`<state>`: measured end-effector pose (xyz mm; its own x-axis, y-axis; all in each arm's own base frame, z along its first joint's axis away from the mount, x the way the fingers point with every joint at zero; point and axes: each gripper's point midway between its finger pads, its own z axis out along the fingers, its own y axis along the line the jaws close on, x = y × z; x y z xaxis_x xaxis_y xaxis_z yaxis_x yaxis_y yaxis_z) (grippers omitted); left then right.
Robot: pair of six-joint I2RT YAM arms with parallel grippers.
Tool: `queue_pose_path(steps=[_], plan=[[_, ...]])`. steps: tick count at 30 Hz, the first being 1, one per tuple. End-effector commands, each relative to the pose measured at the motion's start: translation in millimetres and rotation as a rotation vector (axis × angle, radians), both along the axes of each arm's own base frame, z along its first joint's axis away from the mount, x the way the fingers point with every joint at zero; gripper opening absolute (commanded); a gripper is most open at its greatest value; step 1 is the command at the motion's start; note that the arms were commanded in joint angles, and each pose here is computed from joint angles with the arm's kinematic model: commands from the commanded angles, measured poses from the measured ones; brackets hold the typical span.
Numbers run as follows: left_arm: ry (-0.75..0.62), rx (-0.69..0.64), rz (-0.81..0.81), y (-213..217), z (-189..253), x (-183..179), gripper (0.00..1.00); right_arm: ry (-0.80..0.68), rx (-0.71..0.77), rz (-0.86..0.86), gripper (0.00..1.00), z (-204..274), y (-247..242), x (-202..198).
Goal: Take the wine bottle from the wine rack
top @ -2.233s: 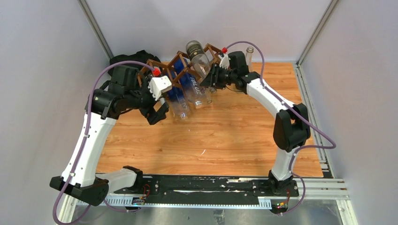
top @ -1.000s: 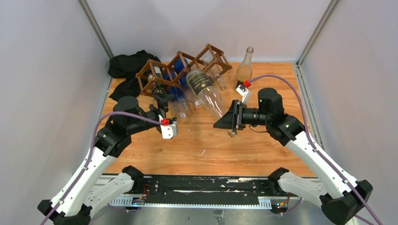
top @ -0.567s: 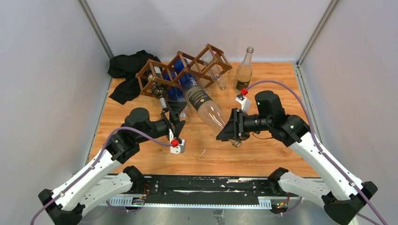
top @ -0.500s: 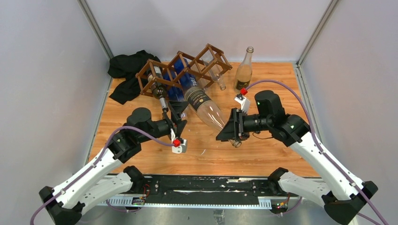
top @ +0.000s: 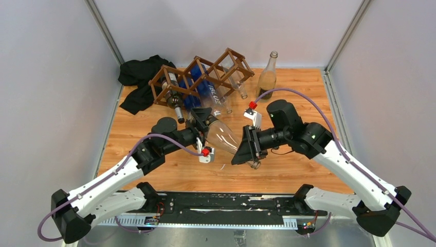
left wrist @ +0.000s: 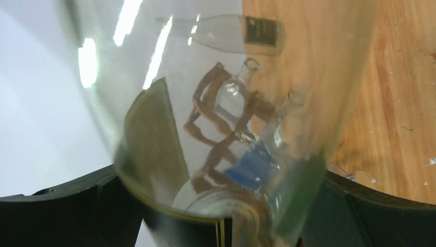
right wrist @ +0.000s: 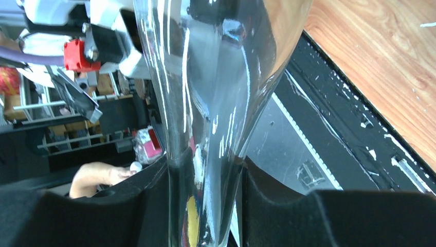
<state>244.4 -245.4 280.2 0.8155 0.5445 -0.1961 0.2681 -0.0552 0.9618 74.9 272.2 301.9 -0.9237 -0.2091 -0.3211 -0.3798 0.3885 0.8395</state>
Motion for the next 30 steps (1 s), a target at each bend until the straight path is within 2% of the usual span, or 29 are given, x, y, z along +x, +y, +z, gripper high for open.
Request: queue_pose_path(steps=[1, 6, 9, 11, 12, 13, 14, 15, 16, 17, 24, 28, 30], plan=[[0.020, 0.027, 0.034, 0.8, -10.0, 5.7, 1.00, -0.229, 0.199, 0.164, 0.00, 59.4, 6.3, -21.6], [0.039, 0.044, 0.023, -1.9, -12.4, 5.6, 1.00, -0.234, 0.193, 0.194, 0.00, 58.5, 5.1, -29.1], [0.033, 0.032, 0.010, -3.6, -5.2, 3.7, 0.84, -0.238, 0.164, 0.190, 0.00, 51.6, 3.2, -28.1], [0.005, -0.002, 0.010, -3.9, 5.7, 3.9, 0.64, -0.263, 0.126, 0.165, 0.18, 47.4, -0.3, -23.6], [-0.015, -0.022, 0.013, -3.7, 11.3, 4.5, 0.51, -0.290, 0.103, 0.140, 0.42, 46.6, -2.9, -18.9], [-0.036, -0.031, 0.015, -2.9, 15.6, 4.6, 0.35, -0.313, 0.084, 0.118, 0.58, 45.8, -6.3, -15.6], [-0.071, -0.059, 0.019, -2.6, 26.1, 5.5, 0.20, -0.335, 0.073, 0.105, 0.67, 45.9, -9.3, -13.6], [-0.097, -0.079, 0.027, -1.0, 31.5, 6.1, 0.10, -0.366, 0.059, 0.072, 0.80, 46.9, -12.8, -8.7], [-0.133, -0.096, 0.032, 0.2, 38.6, 6.6, 0.03, -0.387, 0.051, 0.050, 0.85, 47.3, -15.6, -5.6], [-0.167, -0.111, 0.037, 1.7, 44.0, 6.8, 0.00, -0.405, 0.044, 0.028, 0.87, 47.5, -18.3, -3.0], [-0.334, -0.239, 0.055, 14.4, 85.5, -1.8, 0.00, -0.505, -0.007, -0.109, 0.92, 51.1, -35.8, 15.9], [-0.255, -0.355, 0.101, 26.7, 98.0, -3.2, 0.00, -0.624, 0.026, -0.220, 0.93, 83.7, -48.3, 30.2], [-0.158, -0.453, 0.134, 33.2, 102.0, -2.2, 0.00, -0.687, 0.054, -0.265, 0.94, 105.0, -53.5, 36.0]])
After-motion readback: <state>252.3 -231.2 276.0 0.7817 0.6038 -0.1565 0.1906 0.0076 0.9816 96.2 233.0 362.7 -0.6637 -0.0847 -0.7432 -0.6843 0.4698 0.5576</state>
